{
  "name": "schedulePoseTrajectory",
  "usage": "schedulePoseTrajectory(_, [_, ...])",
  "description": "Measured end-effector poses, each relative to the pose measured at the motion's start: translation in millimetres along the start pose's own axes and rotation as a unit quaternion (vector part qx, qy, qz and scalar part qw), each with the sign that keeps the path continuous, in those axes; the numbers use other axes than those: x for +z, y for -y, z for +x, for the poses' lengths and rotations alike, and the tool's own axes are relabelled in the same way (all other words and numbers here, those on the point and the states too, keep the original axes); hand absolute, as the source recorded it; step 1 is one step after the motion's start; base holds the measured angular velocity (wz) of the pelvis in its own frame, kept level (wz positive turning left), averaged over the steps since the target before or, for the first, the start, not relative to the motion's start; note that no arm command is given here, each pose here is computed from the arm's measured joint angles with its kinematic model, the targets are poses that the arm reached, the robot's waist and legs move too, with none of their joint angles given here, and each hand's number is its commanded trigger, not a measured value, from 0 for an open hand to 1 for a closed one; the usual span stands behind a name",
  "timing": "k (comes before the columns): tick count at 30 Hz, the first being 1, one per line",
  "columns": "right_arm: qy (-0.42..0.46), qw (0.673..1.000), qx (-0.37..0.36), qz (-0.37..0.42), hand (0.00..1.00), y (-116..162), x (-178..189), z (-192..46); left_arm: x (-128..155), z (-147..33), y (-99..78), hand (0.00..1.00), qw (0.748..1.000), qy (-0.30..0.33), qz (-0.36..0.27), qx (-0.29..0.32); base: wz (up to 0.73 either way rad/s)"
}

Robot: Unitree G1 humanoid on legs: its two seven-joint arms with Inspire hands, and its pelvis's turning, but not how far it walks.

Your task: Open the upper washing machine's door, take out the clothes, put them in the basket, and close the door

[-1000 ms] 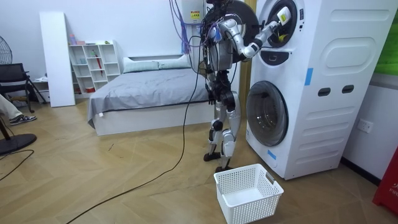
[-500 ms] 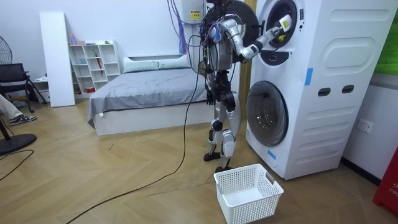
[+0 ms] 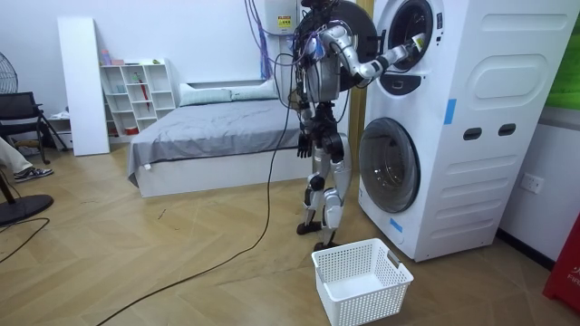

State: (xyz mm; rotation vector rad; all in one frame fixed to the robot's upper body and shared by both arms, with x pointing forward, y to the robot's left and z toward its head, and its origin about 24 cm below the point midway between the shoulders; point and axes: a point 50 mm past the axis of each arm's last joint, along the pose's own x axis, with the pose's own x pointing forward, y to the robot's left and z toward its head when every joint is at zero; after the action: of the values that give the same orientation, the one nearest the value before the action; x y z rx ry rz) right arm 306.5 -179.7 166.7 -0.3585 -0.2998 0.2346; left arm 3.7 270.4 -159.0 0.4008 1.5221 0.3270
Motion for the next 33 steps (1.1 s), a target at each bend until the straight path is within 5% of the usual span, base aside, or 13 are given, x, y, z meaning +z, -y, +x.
schedulePoseTrajectory(20, [-0.013, 1.000, 0.001, -0.015, 0.00, 5.4, -8.2, 2.6, -4.7, 0.1, -5.7, 0.00, 1.000, 0.007, 0.000, -0.006, 0.02])
schedulePoseTrajectory(33, [-0.044, 0.993, -0.029, -0.101, 0.00, 34.9, -4.9, 8.7, -6.2, 0.8, -12.4, 0.00, 1.000, 0.003, -0.016, 0.005, 0.10])
